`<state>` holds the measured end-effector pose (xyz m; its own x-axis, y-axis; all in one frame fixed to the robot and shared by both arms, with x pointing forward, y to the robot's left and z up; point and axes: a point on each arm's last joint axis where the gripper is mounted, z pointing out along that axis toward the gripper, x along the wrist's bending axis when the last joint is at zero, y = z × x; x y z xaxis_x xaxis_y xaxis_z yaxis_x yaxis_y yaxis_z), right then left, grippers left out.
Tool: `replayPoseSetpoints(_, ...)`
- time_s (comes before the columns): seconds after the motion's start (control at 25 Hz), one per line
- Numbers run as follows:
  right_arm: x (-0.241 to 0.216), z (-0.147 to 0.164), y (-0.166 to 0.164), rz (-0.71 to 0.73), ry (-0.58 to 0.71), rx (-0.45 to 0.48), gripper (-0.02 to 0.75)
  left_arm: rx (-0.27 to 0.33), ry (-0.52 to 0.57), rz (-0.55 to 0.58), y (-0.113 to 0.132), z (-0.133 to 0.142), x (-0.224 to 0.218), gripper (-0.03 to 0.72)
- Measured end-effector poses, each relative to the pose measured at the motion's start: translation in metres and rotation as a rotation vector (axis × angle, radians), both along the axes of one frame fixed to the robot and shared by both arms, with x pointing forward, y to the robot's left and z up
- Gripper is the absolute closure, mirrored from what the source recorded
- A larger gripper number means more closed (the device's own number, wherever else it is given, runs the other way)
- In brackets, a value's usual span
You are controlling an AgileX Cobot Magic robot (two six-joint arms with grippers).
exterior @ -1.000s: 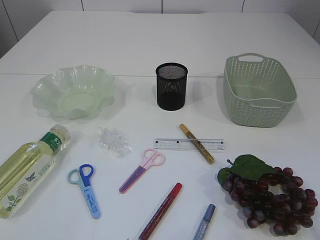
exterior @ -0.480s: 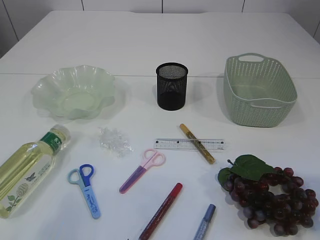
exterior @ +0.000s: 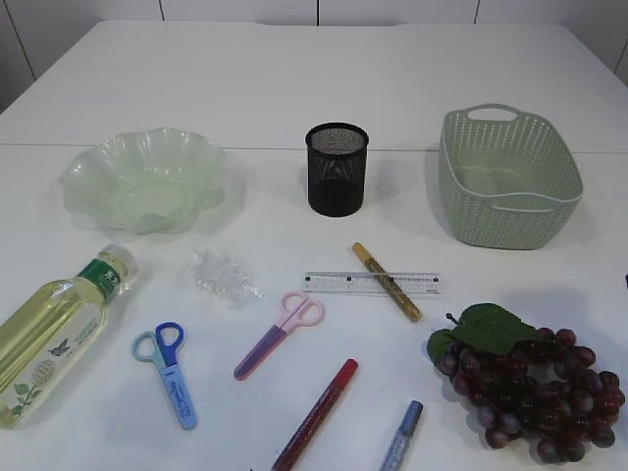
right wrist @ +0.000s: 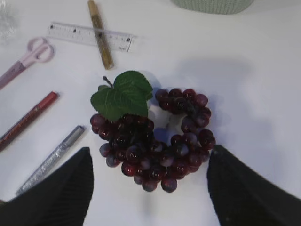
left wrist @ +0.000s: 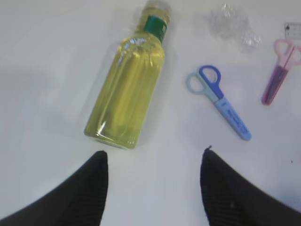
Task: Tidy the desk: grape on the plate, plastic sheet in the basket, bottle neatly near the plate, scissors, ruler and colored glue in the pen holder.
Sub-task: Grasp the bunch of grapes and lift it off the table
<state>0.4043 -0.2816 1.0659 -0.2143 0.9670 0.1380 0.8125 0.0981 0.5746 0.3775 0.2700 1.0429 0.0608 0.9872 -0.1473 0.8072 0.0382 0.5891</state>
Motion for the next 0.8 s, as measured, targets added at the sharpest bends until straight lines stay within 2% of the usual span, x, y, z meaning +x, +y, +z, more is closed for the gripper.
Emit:
replayPoseSetpoints(0.12,0.017,-0.001,0.004,0.064,0.088,-0.039,0.155,0.025,0.066,-0.06,-0.007,-0.007,0.007,0.236)
replayPoseSetpoints(0.4,0.047,-0.014,0.031,0.228,0.233,-0.093,0.155,-0.003,0.037,-0.102,-0.015,0.019,0.012,0.236)
replayPoseSetpoints(0.64,0.059,-0.04,0.058,0.351,0.34,-0.148,0.155,-0.01,0.117,-0.114,-0.017,0.028,0.01,0.236)
replayPoseSetpoints(0.8,0.069,-0.06,0.066,0.358,0.419,-0.171,0.155,-0.01,0.145,-0.117,-0.017,0.027,0.009,0.237)
